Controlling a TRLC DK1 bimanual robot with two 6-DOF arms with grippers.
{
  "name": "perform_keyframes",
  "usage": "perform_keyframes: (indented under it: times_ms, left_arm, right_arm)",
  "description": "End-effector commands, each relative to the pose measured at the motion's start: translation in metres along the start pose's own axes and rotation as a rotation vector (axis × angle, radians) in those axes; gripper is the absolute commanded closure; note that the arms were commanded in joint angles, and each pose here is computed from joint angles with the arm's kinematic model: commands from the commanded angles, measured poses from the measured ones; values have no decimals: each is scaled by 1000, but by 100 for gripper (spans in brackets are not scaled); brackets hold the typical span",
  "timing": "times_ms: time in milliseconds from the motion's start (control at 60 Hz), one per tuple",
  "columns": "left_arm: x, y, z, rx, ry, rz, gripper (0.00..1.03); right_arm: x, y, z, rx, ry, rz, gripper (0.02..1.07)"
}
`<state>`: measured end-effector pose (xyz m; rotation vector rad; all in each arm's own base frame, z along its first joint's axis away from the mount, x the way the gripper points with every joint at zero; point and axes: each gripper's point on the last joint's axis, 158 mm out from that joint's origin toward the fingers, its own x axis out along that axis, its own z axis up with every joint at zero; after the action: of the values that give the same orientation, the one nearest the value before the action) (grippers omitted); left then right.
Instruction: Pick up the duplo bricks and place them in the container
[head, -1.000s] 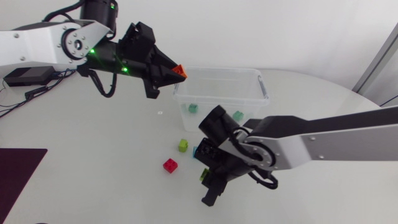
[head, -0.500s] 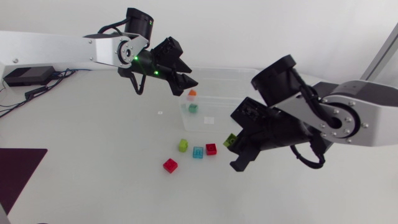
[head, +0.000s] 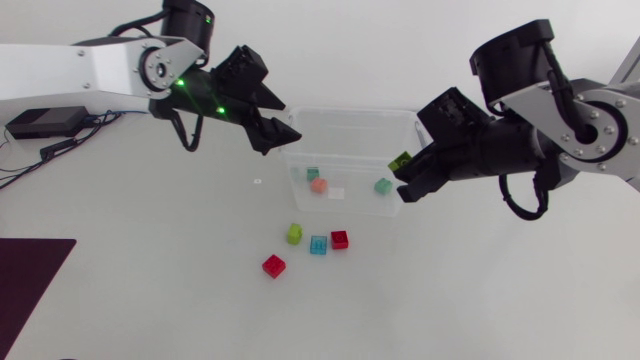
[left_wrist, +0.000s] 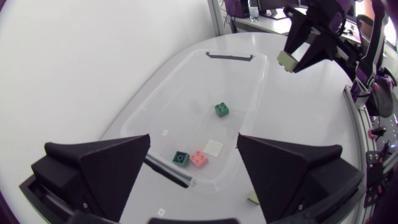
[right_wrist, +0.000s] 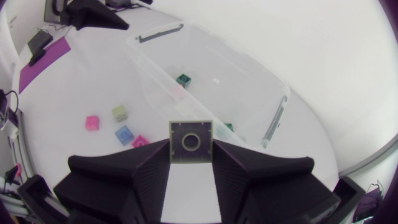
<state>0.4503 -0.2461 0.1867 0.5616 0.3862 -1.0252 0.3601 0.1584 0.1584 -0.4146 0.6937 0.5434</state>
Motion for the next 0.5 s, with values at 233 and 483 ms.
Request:
perform_keyframes:
  times_ms: [233, 483]
  left_arm:
    - [-36, -58, -44, -11, 95, -49, 4]
    - [-32, -112, -105, -34, 206, -140, 4]
  right_arm:
    - [-1, -34, 37, 39, -105, -68, 78]
    - [15, -45, 58, 57, -156, -87, 78]
